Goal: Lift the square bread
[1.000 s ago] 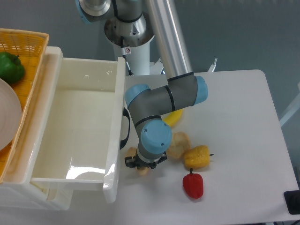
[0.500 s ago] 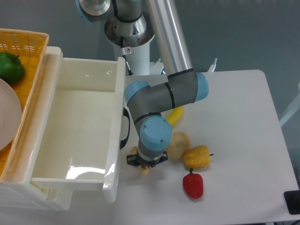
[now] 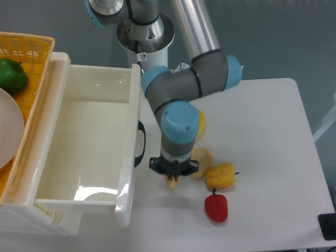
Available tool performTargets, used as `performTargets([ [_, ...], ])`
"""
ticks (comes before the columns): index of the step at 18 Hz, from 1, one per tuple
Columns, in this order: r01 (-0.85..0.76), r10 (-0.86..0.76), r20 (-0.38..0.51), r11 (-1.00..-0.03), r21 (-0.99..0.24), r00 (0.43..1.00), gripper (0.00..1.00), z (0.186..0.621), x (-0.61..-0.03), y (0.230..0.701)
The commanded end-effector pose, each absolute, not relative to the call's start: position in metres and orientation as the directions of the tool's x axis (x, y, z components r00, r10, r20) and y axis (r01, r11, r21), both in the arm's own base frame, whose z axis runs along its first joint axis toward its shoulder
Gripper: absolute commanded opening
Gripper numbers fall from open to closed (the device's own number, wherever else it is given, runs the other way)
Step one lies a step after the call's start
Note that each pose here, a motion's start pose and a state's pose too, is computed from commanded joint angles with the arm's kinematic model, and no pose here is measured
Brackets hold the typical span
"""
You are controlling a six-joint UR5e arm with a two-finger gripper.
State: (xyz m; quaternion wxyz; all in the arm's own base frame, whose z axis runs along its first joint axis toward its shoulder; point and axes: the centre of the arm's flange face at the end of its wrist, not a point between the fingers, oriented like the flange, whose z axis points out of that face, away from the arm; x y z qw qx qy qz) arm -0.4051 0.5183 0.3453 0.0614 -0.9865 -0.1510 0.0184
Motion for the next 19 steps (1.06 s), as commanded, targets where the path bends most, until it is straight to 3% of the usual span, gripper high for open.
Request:
performTargets([
  [5, 0.215, 0.229, -0.093, -0.966, -0.145, 0.969, 0.10, 0.388, -0.422, 0.486],
  [12, 0.039, 0.041, -0.056, -0.998, -0.045, 0.998, 0.10, 0.389, -0.419, 0.454],
  [19, 0.000, 0.001, -0.054, -1.000, -0.004, 0.999, 0.10, 0.394, -0.419, 0.423],
])
